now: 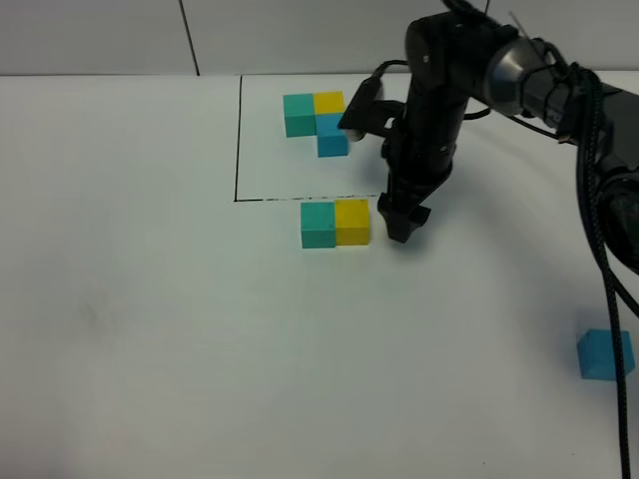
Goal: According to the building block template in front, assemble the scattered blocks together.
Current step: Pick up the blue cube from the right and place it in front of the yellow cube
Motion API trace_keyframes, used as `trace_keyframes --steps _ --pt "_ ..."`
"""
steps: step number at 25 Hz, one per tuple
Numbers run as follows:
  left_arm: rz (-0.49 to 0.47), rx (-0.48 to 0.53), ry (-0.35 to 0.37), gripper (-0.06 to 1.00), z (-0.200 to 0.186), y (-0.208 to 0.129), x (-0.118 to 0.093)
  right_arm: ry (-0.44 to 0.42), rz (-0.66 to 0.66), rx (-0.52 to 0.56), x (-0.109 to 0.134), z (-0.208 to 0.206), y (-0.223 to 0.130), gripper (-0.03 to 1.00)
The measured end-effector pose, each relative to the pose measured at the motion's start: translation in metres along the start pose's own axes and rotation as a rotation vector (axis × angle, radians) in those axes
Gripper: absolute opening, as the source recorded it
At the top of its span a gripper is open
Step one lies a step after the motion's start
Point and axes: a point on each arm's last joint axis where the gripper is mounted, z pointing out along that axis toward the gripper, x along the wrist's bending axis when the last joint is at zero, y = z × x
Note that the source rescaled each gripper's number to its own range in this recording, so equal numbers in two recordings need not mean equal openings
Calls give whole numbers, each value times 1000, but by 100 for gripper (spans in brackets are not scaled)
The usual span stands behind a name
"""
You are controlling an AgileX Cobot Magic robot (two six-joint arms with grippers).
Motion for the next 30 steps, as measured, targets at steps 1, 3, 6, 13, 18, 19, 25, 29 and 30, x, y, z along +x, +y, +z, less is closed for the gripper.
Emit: trace_keyframes --steps 1,3,6,13,18,19,25,29,30 --pt "0 0 0 75 0 0 0 0 64 2 -6 -4 -8 63" --pt "0 0 0 75 0 0 0 -3 182 6 -13 -11 -22 63" --pt "0 0 0 75 0 0 0 0 322 15 -12 -26 -48 63" --pt "0 0 0 75 0 0 0 -67 679 -51 17 -43 -128 63" --pt "0 0 0 75 0 0 0 -120 887 -141 63 -49 -181 63" --pt "0 0 0 75 0 0 0 -127 910 -155 73 -49 -190 63" --pt "0 0 0 75 0 0 0 -137 1055 -171 99 -45 -228 63" --pt "0 0 0 75 0 0 0 -132 1097 -152 98 -42 -238 63" --pt "0 0 0 75 0 0 0 -131 1101 -148 99 -41 -239 63"
